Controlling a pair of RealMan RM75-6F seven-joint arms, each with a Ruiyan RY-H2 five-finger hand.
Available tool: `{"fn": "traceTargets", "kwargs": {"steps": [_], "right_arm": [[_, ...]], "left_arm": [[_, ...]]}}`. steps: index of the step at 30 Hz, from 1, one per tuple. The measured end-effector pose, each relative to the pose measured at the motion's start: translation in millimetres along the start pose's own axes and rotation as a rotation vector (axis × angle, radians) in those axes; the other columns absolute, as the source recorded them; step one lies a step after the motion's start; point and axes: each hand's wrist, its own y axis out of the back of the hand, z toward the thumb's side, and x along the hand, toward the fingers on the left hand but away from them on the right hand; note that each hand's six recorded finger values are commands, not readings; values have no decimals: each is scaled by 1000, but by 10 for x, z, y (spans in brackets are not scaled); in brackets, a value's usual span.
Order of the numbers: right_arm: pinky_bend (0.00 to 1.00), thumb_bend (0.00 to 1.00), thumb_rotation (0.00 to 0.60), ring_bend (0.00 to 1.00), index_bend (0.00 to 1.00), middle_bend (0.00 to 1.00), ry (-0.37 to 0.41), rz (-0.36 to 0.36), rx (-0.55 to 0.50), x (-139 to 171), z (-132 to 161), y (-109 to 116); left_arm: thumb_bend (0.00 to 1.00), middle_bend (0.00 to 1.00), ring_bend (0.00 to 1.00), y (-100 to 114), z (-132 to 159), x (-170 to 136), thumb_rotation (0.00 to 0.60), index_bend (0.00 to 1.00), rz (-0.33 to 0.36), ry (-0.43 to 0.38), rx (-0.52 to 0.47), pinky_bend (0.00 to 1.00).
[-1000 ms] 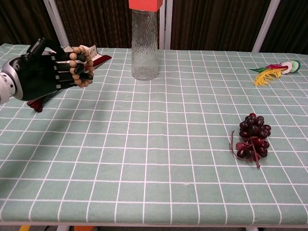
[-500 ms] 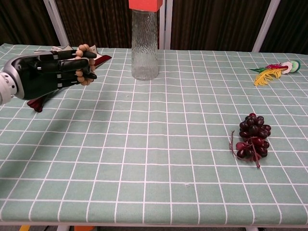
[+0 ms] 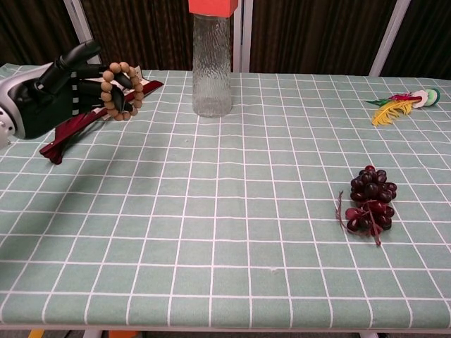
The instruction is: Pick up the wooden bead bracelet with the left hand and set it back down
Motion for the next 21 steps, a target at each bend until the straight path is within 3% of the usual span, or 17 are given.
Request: {"fn": "traceTargets", "kwargs": {"steps": [7,12,16,18,20,21], "right_arm": [[0,46,600,0,0,25,8,4,-6,2,3,-26],[0,47,600,0,0,25,5,5,-5,26,-10,-28],[0,47,600,0,0,25,1,6,-12,35,-28,-36],[0,49,600,0,0,25,-3,12,-15,38,-46,-47],[0,63,600,0,0,24,-10,22,-18,40,-71,-65],[0,74,600,0,0,24,-14,28,-20,40,-84,-74]], "left_arm": [[139,511,294,-55,-141,-40,129,401,-55,-14,432,119],[95,358,164,-80,-209,-46,137,278,-82,-32,743,100],[89,340,155,-60,-198,-68,174,263,-70,-49,957,99],[90,340,155,-9,-163,-87,285,263,-44,-51,992,106],[91,341,155,128,-99,-133,493,265,9,-43,981,116],[91,342,156,225,-66,-165,556,269,42,-35,966,117]]}}
